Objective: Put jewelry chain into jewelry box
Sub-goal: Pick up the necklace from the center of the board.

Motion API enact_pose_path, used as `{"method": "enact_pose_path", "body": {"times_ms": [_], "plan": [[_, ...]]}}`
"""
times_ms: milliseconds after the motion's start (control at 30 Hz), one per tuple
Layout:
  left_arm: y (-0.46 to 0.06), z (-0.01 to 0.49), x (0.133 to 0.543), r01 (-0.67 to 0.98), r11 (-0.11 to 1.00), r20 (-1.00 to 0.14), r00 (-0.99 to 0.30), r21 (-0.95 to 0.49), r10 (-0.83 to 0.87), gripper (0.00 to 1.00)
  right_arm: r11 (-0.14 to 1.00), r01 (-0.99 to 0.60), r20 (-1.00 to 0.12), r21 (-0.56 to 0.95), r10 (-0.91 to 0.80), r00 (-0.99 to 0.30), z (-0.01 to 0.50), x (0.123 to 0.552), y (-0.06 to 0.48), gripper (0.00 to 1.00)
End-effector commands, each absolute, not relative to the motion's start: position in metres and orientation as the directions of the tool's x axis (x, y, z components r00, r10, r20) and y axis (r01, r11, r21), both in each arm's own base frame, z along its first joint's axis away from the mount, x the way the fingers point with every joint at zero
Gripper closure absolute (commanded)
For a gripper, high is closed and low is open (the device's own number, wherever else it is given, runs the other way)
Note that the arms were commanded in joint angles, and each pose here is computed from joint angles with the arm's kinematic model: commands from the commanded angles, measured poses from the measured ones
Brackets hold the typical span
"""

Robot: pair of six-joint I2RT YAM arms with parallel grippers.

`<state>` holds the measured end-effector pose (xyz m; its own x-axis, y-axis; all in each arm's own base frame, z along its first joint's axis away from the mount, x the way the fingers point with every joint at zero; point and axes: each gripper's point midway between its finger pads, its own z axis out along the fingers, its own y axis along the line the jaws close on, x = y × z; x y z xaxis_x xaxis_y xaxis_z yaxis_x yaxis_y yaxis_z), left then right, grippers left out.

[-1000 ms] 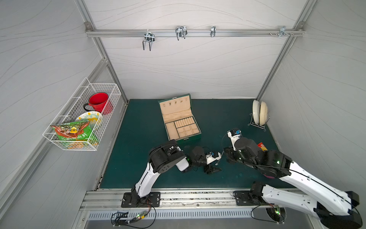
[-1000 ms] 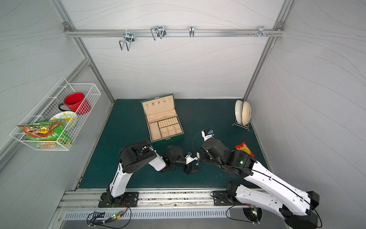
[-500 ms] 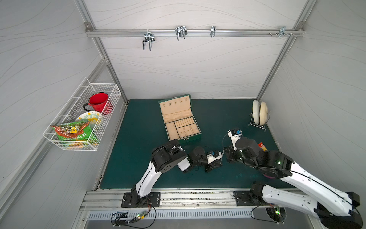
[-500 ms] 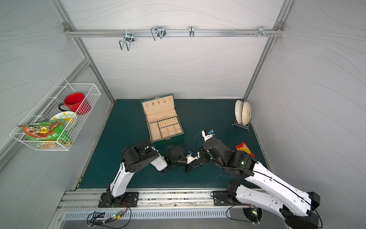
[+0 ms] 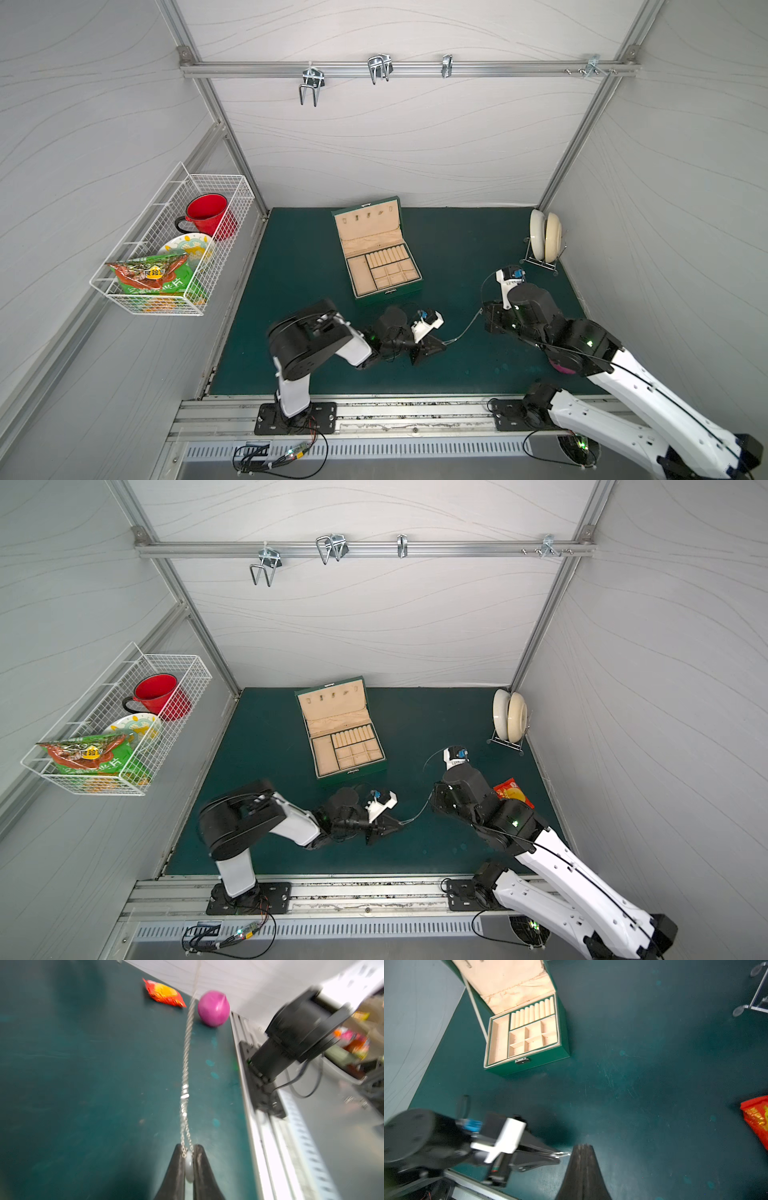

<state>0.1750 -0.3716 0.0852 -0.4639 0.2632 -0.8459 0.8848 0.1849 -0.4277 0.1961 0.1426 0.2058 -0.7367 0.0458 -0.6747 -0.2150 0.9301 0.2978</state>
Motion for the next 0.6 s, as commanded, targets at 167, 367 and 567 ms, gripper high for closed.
{"method": "enact_pose_path", "body": {"times_ms": [167,367,567], "plan": [[-0.317,0.166,0.174,0.746,0.359,-0.641,-0.665,-0.56,0.383,1.0,0.772,-0.365,-0.642,0.521,0.072,-0.763,0.162,0.209,0.19,1.0],[-0.315,0.208,0.166,0.753,0.323,-0.615,-0.656,-0.573,0.438,1.0,0.648,-0.499,-0.681,0.576,0.044,-0.731,0.144,0.195,0.21,0.97],[-0.324,0.229,0.171,0.765,0.288,-0.638,-0.641,-0.577,0.427,0.98,0.576,-0.628,-0.76,0.523,-0.017,-0.649,0.157,0.175,0.211,0.4]]}}
